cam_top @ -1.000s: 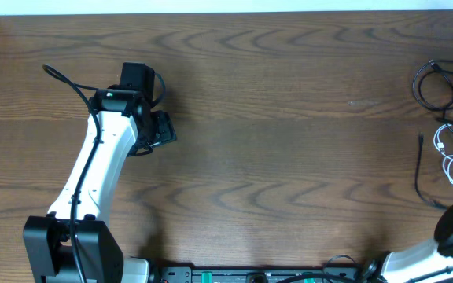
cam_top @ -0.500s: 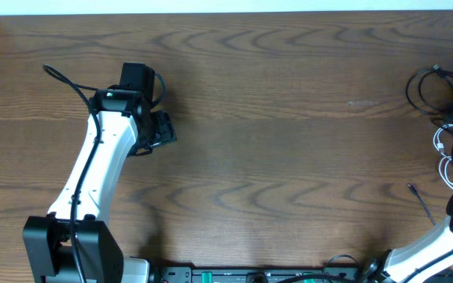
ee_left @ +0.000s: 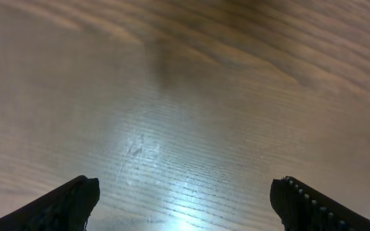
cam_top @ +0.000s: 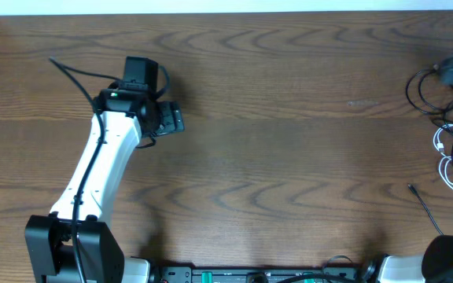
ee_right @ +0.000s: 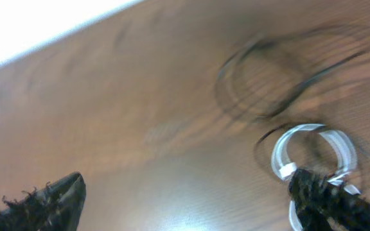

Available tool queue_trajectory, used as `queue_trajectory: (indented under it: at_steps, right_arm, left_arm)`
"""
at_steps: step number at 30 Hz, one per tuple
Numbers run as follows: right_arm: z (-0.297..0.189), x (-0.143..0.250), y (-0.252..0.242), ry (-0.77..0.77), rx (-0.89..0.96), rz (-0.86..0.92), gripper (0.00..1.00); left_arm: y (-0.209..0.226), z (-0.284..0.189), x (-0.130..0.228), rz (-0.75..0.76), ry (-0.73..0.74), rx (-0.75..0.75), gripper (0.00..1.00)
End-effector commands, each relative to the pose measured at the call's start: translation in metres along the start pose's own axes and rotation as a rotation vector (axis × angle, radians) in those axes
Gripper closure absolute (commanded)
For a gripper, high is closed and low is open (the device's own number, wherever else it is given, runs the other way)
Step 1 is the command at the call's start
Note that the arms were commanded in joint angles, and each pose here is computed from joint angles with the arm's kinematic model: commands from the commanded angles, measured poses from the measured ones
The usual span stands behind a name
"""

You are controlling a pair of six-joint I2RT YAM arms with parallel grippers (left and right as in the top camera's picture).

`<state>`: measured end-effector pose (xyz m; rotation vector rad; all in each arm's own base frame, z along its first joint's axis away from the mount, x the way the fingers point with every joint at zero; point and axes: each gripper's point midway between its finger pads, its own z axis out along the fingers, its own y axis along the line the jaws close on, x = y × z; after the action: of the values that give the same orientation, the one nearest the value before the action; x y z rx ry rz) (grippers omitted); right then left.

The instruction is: Untangle cables

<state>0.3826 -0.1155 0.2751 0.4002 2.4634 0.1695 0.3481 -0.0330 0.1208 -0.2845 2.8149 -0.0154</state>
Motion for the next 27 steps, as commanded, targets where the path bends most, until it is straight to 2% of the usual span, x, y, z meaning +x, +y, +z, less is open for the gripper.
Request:
queue_trajectory:
  at_steps: [1, 3, 8, 12, 14, 18, 23, 25, 27]
  right_arm:
    - [0.029, 0.029, 0.037, 0.124, -0.099, -0.193, 0.01]
    - [0.037, 0.040, 0.047, 0.158, -0.076, -0.229, 0.01]
    - [0.053, 0.067, 0.058, 0.238, 0.007, -0.238, 0.01]
    - [0.074, 0.096, 0.058, 0.302, 0.007, -0.198, 0.01]
    - [0.082, 0.111, 0.054, 0.328, 0.008, -0.190, 0.01]
    - [0.089, 0.136, 0.051, 0.308, -0.012, -0.176, 0.01]
    - [0.068, 0.136, 0.056, 0.128, -0.044, -0.197, 0.01]
    - [0.047, 0.134, 0.058, -0.014, -0.058, -0.214, 0.01]
    - [0.034, 0.135, 0.059, -0.087, -0.068, -0.218, 0.01]
  left_arm:
    - [-0.009, -0.010, 0.001, 0.123, -0.011, 0.003, 0.09]
    - [-0.002, -0.011, 0.017, 0.125, 0.057, -0.026, 0.09]
    - [0.032, -0.019, 0.058, -0.010, 0.233, -0.140, 0.09]
    - [0.037, -0.028, 0.075, -0.007, 0.278, -0.149, 0.09]
    - [0.037, -0.033, 0.076, -0.003, 0.239, -0.135, 0.09]
    - [0.038, -0.054, 0.075, -0.014, 0.036, -0.066, 0.09]
    - [0.041, -0.082, 0.079, 0.020, -0.235, 0.017, 0.09]
    - [0.045, -0.100, 0.087, -0.013, -0.392, 0.069, 0.09]
    - [0.047, -0.109, 0.094, -0.020, -0.455, 0.088, 0.09]
